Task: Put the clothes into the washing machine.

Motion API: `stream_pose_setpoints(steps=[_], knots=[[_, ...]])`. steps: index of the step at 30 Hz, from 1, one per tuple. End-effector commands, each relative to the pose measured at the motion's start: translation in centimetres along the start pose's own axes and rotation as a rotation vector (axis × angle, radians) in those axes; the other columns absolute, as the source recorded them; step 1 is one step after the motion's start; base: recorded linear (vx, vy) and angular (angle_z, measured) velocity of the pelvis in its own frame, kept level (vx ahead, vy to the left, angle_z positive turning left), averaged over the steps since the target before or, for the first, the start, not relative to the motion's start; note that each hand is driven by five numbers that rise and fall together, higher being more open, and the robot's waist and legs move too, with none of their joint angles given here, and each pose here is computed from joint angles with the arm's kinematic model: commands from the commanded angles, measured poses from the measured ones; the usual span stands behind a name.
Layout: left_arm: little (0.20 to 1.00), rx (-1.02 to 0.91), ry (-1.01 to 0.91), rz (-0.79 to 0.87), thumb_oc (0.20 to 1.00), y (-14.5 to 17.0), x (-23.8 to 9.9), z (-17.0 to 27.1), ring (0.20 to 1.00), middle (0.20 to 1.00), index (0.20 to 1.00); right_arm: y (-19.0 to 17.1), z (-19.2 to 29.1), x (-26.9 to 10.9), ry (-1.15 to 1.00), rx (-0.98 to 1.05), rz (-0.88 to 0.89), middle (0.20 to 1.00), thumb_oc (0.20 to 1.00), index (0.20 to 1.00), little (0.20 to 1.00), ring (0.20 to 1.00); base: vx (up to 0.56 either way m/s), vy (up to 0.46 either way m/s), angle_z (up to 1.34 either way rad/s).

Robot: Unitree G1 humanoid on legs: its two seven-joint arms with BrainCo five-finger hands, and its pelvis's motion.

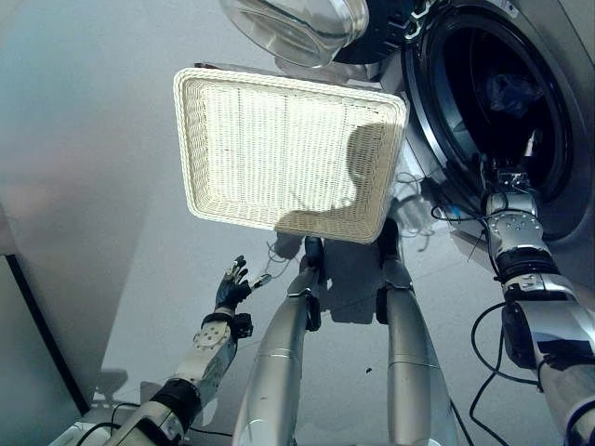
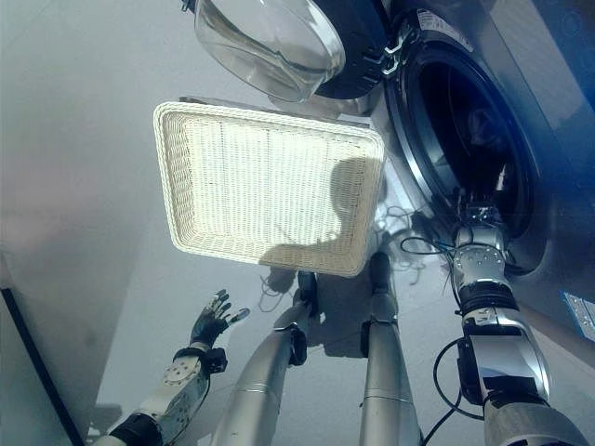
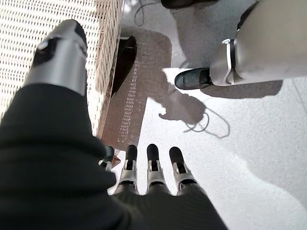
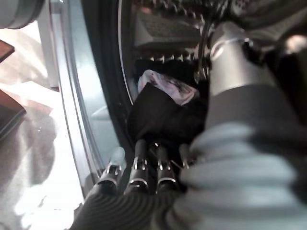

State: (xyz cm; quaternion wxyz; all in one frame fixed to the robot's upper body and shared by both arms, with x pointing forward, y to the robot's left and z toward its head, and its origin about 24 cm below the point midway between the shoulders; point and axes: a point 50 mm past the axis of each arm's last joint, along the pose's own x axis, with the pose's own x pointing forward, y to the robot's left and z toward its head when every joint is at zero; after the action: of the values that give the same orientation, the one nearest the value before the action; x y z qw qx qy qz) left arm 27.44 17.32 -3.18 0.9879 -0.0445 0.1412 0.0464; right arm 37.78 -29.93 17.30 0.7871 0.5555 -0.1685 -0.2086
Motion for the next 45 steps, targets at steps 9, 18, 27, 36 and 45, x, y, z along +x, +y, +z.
stream_pose_setpoints(steps=[9, 18, 27, 36, 45], knots=[[1.000, -0.083, -0.016, 0.049, 1.000, -1.1, -0.3, -0.9, 1.000, 1.000, 1.000, -2.8, -0.5, -3.0, -0.288, -0.341, 0.049, 1.000, 1.000, 1.000, 1.000, 1.000, -0.05, 0.091, 0.06], [1.000, -0.100, 0.054, 0.107, 1.000, 2.3, -1.0, -2.7, 1.000, 1.000, 1.000, -11.1, -6.4, -7.1, 0.182, -0.966, 0.173, 1.000, 1.000, 1.000, 1.000, 1.000, -0.08, 0.068, 0.10], [1.000, -0.090, 0.180, 0.092, 1.000, 5.3, -2.1, -5.3, 1.000, 1.000, 1.000, -19.6, -6.8, -11.8, 0.479, -1.184, 0.005, 1.000, 1.000, 1.000, 1.000, 1.000, -0.05, 0.076, 0.04], [1.000, -0.100, 0.378, 0.024, 1.000, 6.5, -5.3, -9.7, 1.000, 1.000, 1.000, -27.2, -5.3, -19.0, 0.906, -1.495, 0.002, 1.000, 1.000, 1.000, 1.000, 1.000, 0.11, -0.002, -0.01], [1.000, 0.003, 0.663, -0.095, 1.000, 5.3, -9.7, -14.7, 1.000, 1.000, 1.000, -30.7, -5.3, -24.7, 1.179, -1.503, -0.080, 1.000, 1.000, 1.000, 1.000, 1.000, 0.16, -0.065, 0.04]])
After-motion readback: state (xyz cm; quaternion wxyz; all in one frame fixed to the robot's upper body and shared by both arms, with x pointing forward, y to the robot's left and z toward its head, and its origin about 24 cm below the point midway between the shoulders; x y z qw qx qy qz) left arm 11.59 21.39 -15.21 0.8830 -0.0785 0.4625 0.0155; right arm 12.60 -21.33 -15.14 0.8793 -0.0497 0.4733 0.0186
